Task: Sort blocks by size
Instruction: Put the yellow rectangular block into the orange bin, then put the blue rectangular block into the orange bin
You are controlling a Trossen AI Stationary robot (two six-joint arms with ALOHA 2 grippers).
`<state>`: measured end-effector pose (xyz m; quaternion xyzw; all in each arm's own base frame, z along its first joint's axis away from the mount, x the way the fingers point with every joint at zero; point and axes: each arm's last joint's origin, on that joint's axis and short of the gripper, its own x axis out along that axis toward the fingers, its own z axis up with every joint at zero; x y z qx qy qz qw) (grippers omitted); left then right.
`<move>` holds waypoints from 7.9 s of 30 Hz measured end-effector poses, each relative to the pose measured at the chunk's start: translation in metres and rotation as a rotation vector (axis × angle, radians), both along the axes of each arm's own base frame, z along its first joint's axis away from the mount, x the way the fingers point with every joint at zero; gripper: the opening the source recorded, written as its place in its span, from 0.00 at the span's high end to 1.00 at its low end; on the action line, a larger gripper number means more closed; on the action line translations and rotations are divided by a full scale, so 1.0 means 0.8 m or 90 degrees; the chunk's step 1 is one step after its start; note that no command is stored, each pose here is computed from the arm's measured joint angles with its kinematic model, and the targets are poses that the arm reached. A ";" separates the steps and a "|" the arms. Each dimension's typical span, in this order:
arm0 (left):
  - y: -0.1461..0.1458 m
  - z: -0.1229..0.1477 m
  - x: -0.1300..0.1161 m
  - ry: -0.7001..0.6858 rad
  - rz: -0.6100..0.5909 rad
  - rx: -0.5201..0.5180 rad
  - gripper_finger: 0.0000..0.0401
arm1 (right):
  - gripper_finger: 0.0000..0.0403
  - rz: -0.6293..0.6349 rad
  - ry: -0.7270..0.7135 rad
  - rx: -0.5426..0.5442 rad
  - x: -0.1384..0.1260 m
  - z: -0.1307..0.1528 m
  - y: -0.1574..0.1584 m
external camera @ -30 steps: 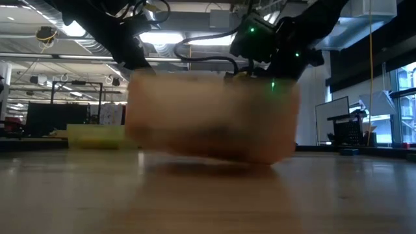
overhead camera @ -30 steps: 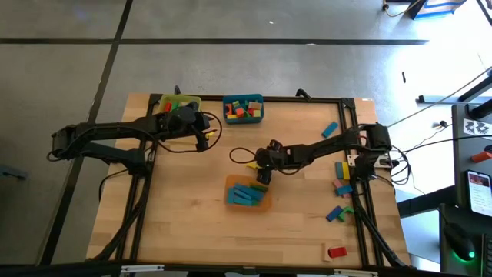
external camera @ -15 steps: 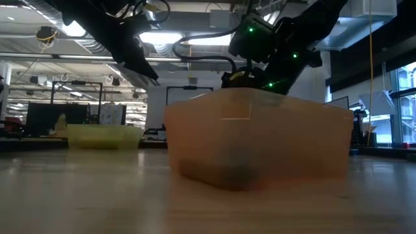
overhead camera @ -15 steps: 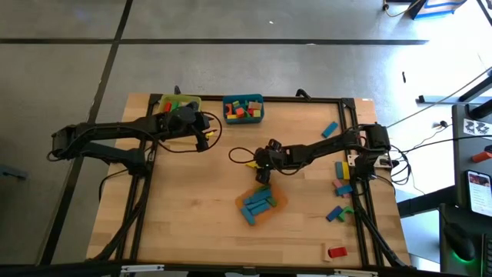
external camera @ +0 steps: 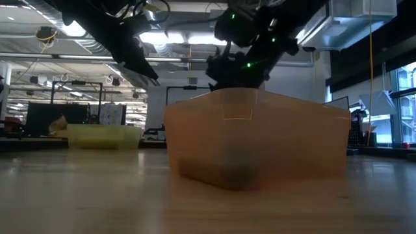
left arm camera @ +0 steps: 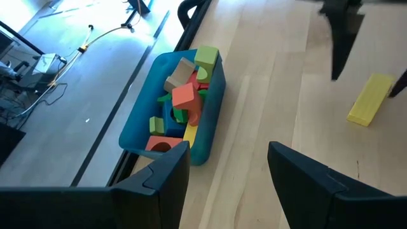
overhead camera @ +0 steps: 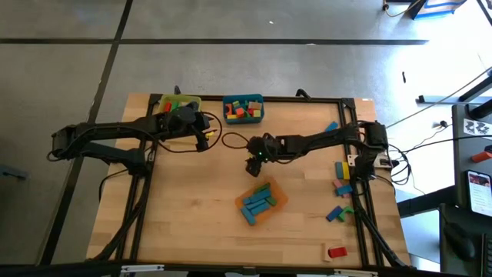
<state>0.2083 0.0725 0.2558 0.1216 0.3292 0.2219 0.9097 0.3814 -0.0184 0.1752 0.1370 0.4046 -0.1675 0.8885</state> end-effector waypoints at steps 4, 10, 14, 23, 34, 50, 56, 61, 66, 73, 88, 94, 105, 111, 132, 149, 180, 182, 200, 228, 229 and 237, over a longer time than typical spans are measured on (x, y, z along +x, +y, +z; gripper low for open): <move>0.000 0.000 0.000 0.000 0.000 0.001 0.51 | 0.36 0.015 0.027 0.024 0.003 -0.016 -0.004; 0.000 0.001 0.001 -0.007 -0.001 0.004 0.51 | 0.36 0.033 0.087 0.032 0.004 -0.048 -0.002; 0.000 0.001 0.001 -0.007 0.000 0.002 0.51 | 0.36 0.039 0.097 0.032 0.005 -0.056 -0.003; 0.000 0.001 0.001 -0.007 -0.001 0.003 0.51 | 0.48 0.037 0.117 -0.001 0.003 -0.058 -0.004; 0.000 0.001 0.001 -0.006 -0.001 0.003 0.51 | 0.75 0.057 0.124 -0.024 0.003 -0.058 -0.004; 0.000 0.001 0.001 -0.003 -0.004 0.007 0.51 | 0.72 0.086 0.072 -0.022 0.002 0.031 0.011; 0.000 0.001 0.001 -0.003 -0.003 0.006 0.51 | 0.71 0.135 0.060 -0.011 -0.012 0.059 0.050; 0.000 0.001 0.001 -0.004 -0.003 0.006 0.51 | 0.72 0.199 0.060 0.003 -0.022 0.066 0.094; 0.000 0.001 0.001 -0.005 -0.003 0.007 0.51 | 0.69 0.266 0.070 0.020 -0.031 0.065 0.133; 0.000 0.001 0.001 -0.005 -0.003 0.006 0.51 | 0.70 0.291 0.099 0.013 -0.044 0.058 0.160; 0.000 0.001 0.001 -0.007 -0.002 0.005 0.51 | 0.68 0.264 0.166 -0.039 -0.037 -0.002 0.166; 0.000 0.001 0.001 -0.007 -0.002 0.005 0.51 | 0.68 0.257 0.170 -0.040 -0.036 -0.006 0.166; 0.000 0.001 0.001 -0.011 0.003 -0.002 0.51 | 0.66 0.254 0.173 -0.025 -0.036 -0.007 0.167; 0.000 0.001 0.000 -0.006 0.003 -0.003 0.51 | 0.53 0.250 0.172 -0.017 -0.036 -0.007 0.167; -0.001 -0.002 -0.002 0.007 0.009 -0.017 0.51 | 0.48 0.040 0.325 -0.097 -0.084 0.125 0.094; -0.001 -0.002 -0.002 0.008 0.009 -0.017 0.51 | 0.49 -0.349 0.493 0.001 -0.146 0.090 -0.109; 0.000 0.002 0.001 -0.014 0.004 -0.002 0.51 | 0.49 -0.699 0.458 0.139 -0.270 -0.023 -0.229; 0.000 0.002 0.001 -0.014 0.004 -0.002 0.51 | 0.49 -0.700 0.458 0.168 -0.272 -0.030 -0.224; 0.000 0.002 0.001 -0.014 0.004 -0.003 0.51 | 0.49 -0.638 0.399 0.205 -0.261 -0.047 -0.213; 0.000 0.002 0.001 -0.012 0.004 -0.003 0.51 | 0.49 -0.486 0.304 0.094 -0.175 -0.002 -0.138; 0.000 0.002 0.001 -0.012 0.004 -0.003 0.51 | 0.49 -0.501 0.299 0.089 -0.178 0.000 -0.137; 0.000 0.001 0.001 -0.012 0.004 -0.003 0.51 | 0.49 -0.595 0.178 0.055 -0.203 -0.010 -0.117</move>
